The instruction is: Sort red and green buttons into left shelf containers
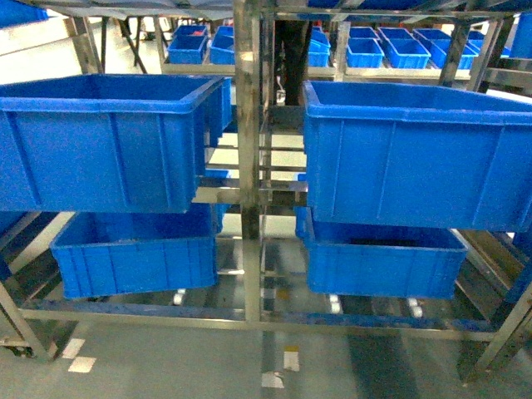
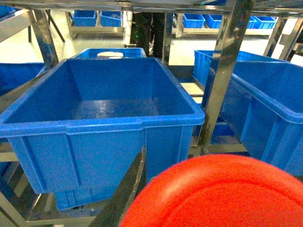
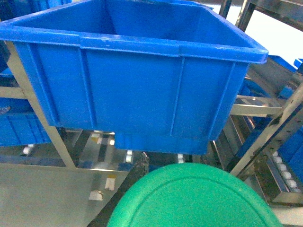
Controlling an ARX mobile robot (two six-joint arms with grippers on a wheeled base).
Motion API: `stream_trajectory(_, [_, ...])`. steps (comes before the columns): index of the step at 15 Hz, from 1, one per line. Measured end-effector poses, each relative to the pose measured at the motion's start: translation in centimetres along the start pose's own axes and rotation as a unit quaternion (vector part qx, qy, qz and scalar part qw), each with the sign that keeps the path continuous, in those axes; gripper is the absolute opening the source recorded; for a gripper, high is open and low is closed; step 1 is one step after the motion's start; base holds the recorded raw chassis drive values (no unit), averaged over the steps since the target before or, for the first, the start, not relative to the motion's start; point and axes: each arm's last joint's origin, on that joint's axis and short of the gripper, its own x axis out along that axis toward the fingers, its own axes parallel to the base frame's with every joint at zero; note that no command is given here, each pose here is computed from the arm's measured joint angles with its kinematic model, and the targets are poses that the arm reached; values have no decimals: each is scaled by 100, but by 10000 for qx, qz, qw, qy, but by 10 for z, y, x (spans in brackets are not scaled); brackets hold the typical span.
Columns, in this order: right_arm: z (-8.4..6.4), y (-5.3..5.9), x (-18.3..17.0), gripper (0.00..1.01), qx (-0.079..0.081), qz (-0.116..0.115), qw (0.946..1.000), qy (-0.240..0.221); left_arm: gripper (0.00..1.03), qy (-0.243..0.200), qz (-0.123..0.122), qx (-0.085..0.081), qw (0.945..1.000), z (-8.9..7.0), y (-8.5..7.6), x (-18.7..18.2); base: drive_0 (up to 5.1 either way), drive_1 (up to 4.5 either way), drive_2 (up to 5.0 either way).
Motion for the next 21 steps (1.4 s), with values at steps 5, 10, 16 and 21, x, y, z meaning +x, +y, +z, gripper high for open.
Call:
stream_trajectory(5, [0, 0, 0, 26, 1, 2, 10000, 17, 27, 10, 27, -3, 10000, 0, 1, 0, -3, 430, -436])
stream_trajectory(10, [0, 0, 0, 26, -1, 4, 10000, 19, 27, 14, 29, -4, 10000, 0, 1, 0, -3, 344, -350])
stream_trajectory(16, [0, 0, 0, 26, -1, 4, 10000, 7, 27, 39, 8, -6, 10000, -1, 0, 2, 0, 0, 0])
stream_trajectory(21, [52, 6, -1, 26, 434, 152, 9987, -225, 27, 39, 29, -7, 10000, -1, 1, 2, 0, 0, 0])
